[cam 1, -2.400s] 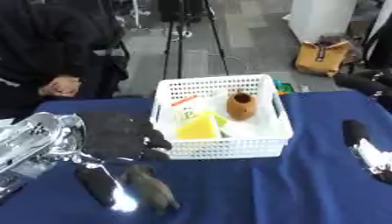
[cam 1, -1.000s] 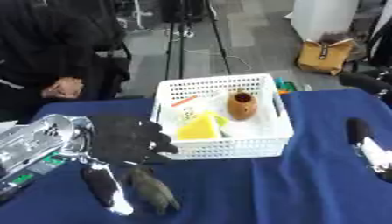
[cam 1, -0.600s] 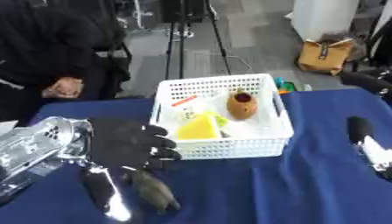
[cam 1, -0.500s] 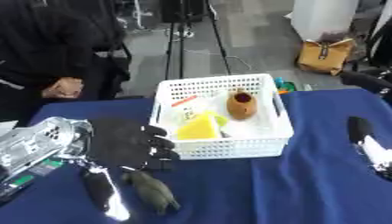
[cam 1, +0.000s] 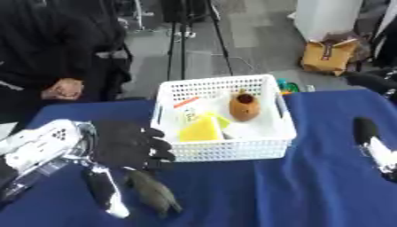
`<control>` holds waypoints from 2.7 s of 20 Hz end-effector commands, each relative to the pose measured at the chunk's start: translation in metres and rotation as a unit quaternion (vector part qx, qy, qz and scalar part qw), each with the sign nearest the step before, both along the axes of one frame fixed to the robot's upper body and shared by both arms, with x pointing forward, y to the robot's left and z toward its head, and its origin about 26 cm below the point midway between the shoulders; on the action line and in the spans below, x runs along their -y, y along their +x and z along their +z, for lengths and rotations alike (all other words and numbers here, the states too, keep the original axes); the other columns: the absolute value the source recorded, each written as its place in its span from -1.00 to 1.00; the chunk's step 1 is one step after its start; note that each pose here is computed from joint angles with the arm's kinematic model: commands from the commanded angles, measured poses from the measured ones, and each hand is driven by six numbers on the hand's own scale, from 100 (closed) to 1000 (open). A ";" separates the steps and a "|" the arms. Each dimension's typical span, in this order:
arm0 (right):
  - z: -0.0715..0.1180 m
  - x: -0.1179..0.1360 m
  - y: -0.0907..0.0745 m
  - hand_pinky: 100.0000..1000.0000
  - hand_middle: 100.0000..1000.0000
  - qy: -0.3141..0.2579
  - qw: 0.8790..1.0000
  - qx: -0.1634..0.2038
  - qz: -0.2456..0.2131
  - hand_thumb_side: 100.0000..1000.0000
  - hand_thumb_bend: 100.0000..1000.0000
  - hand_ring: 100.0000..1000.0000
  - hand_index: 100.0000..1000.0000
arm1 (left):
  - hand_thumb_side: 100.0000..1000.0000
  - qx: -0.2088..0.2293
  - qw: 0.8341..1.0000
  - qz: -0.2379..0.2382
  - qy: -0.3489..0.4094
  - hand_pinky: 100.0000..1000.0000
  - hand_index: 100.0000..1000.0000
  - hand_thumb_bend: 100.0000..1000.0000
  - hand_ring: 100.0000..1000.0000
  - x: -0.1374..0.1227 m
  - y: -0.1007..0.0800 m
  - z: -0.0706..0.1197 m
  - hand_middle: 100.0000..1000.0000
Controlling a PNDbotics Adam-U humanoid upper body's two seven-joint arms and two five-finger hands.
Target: Pick up objects on the table and place them in the box.
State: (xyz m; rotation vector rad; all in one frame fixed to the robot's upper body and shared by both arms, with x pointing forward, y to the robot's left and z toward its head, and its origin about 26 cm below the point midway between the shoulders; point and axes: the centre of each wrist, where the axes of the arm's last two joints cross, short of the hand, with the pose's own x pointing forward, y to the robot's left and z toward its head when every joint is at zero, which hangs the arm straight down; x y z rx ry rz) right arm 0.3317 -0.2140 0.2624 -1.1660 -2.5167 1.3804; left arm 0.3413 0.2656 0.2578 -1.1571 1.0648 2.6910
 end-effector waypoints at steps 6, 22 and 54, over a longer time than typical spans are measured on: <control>0.007 0.007 -0.001 0.29 0.45 0.012 1.000 0.015 -0.008 1.00 -1.00 0.45 0.88 | 1.00 -0.008 0.997 -0.033 0.070 1.00 0.95 0.01 0.88 -0.002 0.008 0.005 0.76; 0.006 0.010 0.000 0.30 0.45 0.026 0.999 0.023 -0.016 1.00 -1.00 0.46 0.88 | 1.00 -0.023 0.996 -0.038 0.080 0.96 0.86 -0.03 0.81 -0.009 0.028 -0.014 0.61; 0.008 0.012 0.001 0.32 0.44 0.040 0.998 0.039 -0.027 1.00 -1.00 0.46 0.87 | 1.00 -0.062 0.996 -0.017 0.064 0.85 0.82 -0.30 0.76 -0.015 0.052 -0.034 0.51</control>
